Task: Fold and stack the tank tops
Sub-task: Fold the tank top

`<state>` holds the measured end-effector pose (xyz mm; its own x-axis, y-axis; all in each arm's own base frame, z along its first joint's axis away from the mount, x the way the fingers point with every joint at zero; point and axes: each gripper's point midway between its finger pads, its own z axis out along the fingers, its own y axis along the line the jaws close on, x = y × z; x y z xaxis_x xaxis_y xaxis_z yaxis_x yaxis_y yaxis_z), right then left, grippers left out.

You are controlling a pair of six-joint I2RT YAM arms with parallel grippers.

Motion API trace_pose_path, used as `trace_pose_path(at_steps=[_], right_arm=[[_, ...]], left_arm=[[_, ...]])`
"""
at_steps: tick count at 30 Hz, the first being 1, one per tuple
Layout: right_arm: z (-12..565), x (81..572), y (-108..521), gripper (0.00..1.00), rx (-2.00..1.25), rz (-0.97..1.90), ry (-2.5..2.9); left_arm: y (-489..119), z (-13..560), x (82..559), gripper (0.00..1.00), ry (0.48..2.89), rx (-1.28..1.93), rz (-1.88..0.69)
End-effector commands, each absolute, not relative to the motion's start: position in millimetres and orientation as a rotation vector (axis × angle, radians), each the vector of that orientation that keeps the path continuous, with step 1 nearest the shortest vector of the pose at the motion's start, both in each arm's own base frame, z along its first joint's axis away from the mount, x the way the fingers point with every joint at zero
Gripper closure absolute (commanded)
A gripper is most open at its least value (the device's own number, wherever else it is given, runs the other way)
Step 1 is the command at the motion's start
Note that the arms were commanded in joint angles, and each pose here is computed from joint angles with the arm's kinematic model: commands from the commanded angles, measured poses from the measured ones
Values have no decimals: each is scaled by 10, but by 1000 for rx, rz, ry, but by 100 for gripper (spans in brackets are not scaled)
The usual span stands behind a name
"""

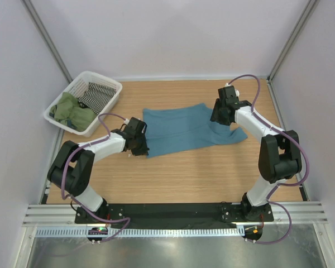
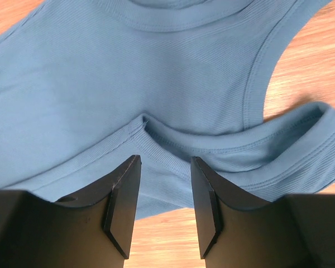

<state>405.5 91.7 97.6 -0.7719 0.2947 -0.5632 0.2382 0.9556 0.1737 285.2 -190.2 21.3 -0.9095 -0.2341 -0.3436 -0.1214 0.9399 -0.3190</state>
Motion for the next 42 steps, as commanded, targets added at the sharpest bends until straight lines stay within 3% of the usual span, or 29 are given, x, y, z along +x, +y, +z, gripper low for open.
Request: trace_pose_path(at_steps=[1, 8, 10, 13, 15, 22, 27, 42], right_arm=[[1191, 4122, 913, 53, 351, 135, 2433], [1223, 4233, 1048, 53, 315, 208, 2435], [1229, 4260, 1096, 53, 299, 232, 2437], [1261, 4330, 1191, 52, 261, 278, 2434], [1325, 4432, 1229, 52, 244, 292, 2414], [1246, 4802, 1427, 56, 186, 348, 2460], [1074, 5059, 1542, 54, 167, 372, 2485], [774, 5415, 1687, 52, 136, 400, 2504]], left_arm=[[-1865, 331, 2686, 100, 2711, -243, -449], [-1654, 385, 2456, 99, 2703, -251, -390], [-1545, 385, 2434, 85, 2701, -258, -319], [-1408, 476, 2481, 42, 2663, -275, -225], [-1340, 591, 2565, 34, 2621, -293, -188], [-1240, 1076, 3191, 33, 2472, -373, -213], [-1207, 1206, 3726, 34, 2384, -435, -226], [-1263, 876, 4689, 38, 2402, -453, -206]])
